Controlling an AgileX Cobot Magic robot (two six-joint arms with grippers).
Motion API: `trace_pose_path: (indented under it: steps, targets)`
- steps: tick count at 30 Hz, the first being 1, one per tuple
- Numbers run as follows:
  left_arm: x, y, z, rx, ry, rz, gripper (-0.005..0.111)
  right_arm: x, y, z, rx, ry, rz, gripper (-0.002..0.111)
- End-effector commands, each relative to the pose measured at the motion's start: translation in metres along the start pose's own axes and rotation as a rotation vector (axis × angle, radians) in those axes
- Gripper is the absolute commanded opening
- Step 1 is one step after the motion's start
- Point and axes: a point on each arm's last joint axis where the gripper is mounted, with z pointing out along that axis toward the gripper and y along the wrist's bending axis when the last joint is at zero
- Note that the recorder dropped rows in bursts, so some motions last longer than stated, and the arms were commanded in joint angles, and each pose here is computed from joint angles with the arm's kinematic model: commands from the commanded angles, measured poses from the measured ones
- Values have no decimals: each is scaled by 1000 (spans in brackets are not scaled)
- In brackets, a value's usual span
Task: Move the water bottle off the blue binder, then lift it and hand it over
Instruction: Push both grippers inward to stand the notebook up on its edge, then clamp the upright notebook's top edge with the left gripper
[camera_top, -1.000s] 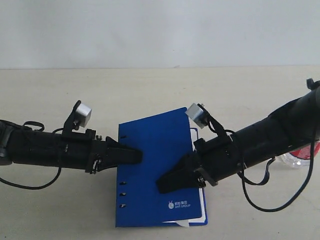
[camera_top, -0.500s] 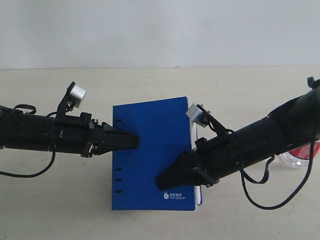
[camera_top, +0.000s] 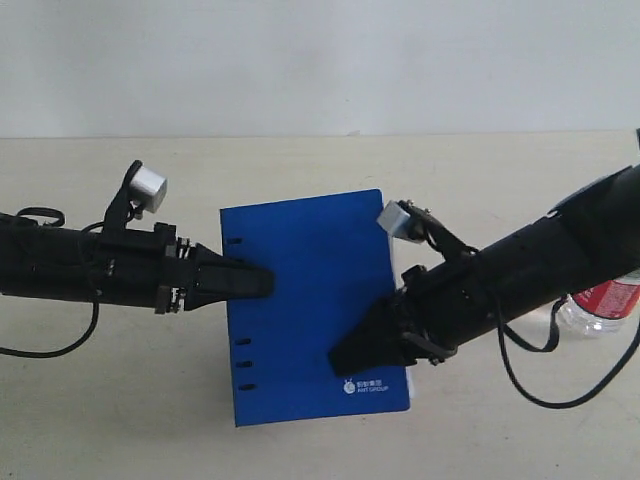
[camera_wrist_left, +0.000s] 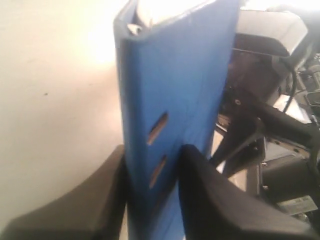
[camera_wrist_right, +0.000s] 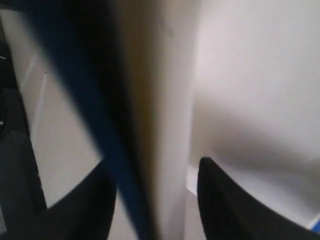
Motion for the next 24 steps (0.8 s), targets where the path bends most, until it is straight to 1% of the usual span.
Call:
trace_pose_path:
  steps: [1, 4, 6, 10, 13, 15, 17, 21, 24]
  targets:
    - [-7, -6, -5, 42, -23, 34, 4, -10, 1, -32, 161, -39, -54, 49]
    - [-6, -7, -4, 45, -18, 35, 4, -14, 3, -39, 218, -62, -71, 65]
    - [-5, -8, -2, 50, -9, 41, 4, -13, 3, -39, 219, -62, -62, 71]
    - [-4, -8, -2, 54, 1, 50, 4, -13, -4, -38, 264, -61, -53, 72]
    - [-4, -8, -2, 55, 7, 52, 4, -15, -12, -40, 350, -84, -55, 72]
    - [-3, -9, -2, 57, 11, 54, 4, -16, -14, -41, 384, -95, -55, 72]
    - [-3, -8, -2, 55, 12, 54, 4, -16, -13, -40, 366, -89, -55, 72]
    - [-8, -12, -4, 52, -10, 64, 4, -13, -5, -38, 281, -63, -69, 72]
    - [-13, -18, -7, 52, -22, 89, 4, -14, -6, -39, 296, -66, -77, 72]
